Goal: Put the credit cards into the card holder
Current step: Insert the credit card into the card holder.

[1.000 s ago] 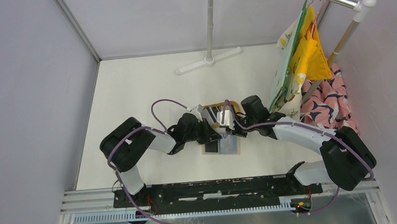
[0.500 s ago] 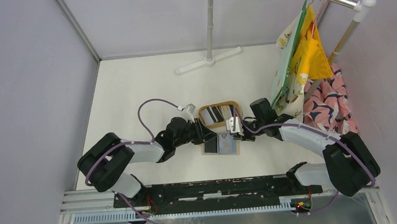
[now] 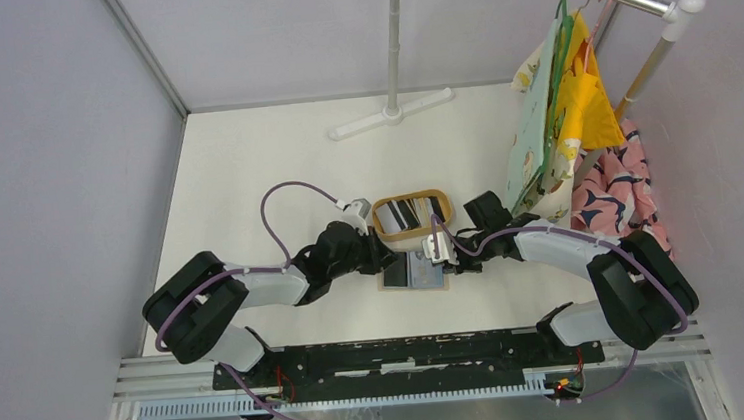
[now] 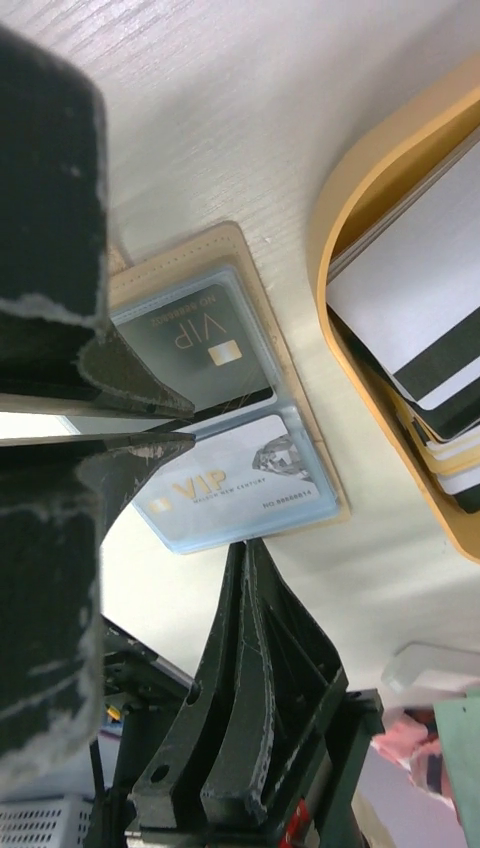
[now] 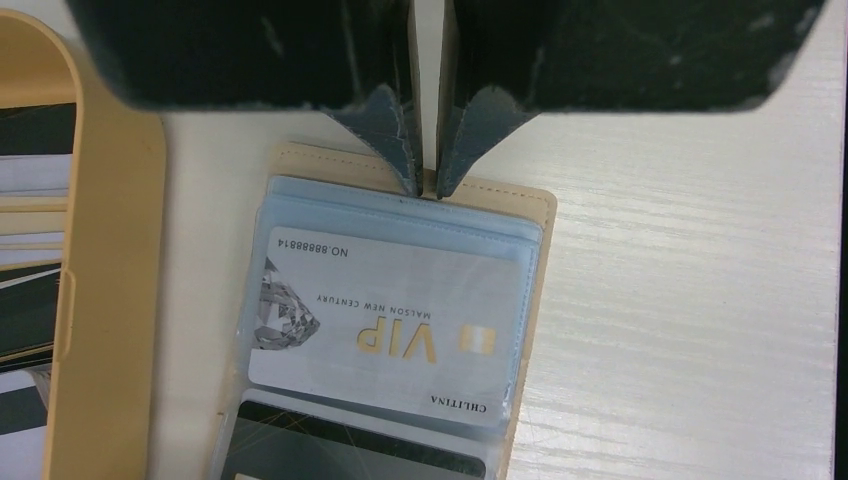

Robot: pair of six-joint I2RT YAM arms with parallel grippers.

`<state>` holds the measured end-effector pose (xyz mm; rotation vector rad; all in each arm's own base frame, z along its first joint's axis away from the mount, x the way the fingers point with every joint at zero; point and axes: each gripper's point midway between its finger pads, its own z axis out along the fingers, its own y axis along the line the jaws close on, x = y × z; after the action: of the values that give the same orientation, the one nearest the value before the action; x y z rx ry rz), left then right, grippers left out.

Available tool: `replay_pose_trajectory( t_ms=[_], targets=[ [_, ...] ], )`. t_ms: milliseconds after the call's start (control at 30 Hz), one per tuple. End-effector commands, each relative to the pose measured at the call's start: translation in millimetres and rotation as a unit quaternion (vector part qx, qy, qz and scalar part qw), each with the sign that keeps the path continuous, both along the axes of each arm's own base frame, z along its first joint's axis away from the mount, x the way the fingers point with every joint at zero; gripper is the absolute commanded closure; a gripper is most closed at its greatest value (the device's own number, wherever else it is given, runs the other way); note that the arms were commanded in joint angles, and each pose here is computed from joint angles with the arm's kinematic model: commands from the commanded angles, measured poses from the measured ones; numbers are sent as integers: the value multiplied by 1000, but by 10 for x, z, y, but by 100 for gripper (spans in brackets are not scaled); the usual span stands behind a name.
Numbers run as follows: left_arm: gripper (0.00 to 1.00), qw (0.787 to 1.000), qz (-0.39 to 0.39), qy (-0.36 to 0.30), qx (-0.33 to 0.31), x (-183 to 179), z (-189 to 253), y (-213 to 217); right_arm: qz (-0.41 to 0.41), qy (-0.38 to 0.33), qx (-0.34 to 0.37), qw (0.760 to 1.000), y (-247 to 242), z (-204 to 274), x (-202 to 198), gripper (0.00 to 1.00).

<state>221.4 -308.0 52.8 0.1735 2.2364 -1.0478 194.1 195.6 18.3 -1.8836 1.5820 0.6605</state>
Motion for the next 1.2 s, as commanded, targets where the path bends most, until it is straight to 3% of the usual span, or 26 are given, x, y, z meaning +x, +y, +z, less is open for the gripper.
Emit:
replay_pose_trajectory(
  t_ms=[0,467,667,800,1167],
  targets=[
    [86,998,-1,-41,39,95,34,-72,4,-30,-4,1000,37,53,148,86],
    [85,994,0,-24,104,54,-235,-253,-44,-53,-17,997,9,67,355,85],
    [72,996,-21,-19,86,14,-200,-431,-44,-52,-9,998,35,106,355,84],
    [68,996,-26,-8,79,-2,-249,-518,-44,-50,-5,998,43,117,340,84],
    [66,998,-27,-23,42,-51,-33,-533,-48,-46,18,998,114,283,347,84]
  ],
)
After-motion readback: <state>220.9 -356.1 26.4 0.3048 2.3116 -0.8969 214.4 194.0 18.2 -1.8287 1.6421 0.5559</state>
